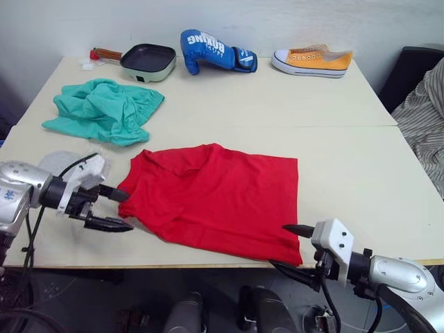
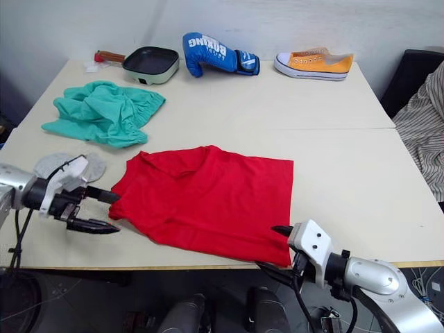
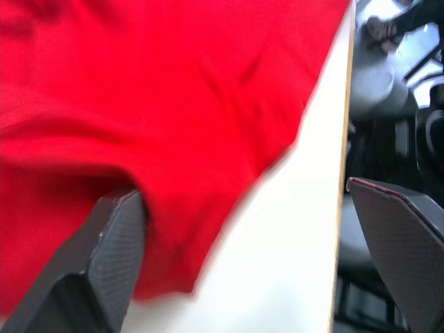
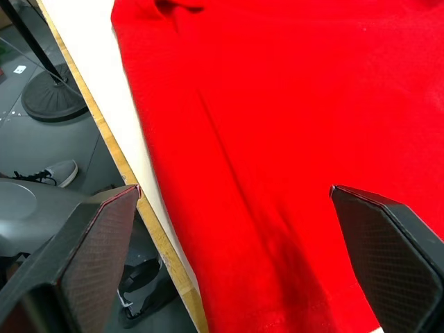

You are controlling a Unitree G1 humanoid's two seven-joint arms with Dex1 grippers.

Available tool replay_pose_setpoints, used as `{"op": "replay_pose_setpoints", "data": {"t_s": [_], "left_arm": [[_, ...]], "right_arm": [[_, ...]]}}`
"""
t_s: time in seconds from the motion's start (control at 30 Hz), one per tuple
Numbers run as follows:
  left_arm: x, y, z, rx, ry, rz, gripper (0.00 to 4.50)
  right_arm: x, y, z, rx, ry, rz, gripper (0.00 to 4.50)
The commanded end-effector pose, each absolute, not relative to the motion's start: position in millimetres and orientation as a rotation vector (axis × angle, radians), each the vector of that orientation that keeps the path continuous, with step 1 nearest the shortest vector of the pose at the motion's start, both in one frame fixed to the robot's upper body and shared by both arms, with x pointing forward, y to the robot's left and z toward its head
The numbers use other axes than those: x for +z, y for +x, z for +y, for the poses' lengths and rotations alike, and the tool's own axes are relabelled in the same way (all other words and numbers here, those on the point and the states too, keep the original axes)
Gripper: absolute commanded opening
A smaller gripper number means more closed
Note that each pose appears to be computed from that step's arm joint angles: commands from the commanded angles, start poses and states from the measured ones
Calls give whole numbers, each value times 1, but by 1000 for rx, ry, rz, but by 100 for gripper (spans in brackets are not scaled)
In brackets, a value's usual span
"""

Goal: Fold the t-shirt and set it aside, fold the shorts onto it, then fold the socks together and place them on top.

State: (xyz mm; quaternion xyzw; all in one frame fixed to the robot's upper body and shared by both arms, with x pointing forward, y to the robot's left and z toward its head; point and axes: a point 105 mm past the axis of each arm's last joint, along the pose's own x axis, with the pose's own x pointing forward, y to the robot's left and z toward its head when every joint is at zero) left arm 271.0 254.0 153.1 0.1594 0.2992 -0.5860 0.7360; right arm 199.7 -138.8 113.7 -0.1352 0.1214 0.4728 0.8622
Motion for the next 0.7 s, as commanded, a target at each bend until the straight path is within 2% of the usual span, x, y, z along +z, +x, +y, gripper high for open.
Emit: {"op": "replay_pose_setpoints", "data": {"t_s": [0.03,0.13,0.23,0.4,0.5,0.63,0.7], "left_arm": [[179,279,242,-1296,385,501,448],[206,280,223,-1346,268,408,450],[206,273,216,-1399,287,420,394],[196,259,205,-1486,274,490,231],[191,264,205,-1478,341,502,137],[159,275,204,-1461,495,563,2],[133,286,209,-1408,588,610,2]], "right_arm": [[119,203,-138,1014,-322,226,450],[120,206,-137,1024,-310,222,389],[119,208,-133,1036,-312,220,293],[113,215,-122,1058,-322,215,111],[110,218,-115,1074,-323,212,9],[103,220,-110,1092,-329,233,0],[92,222,-113,1078,-337,286,0]]}}
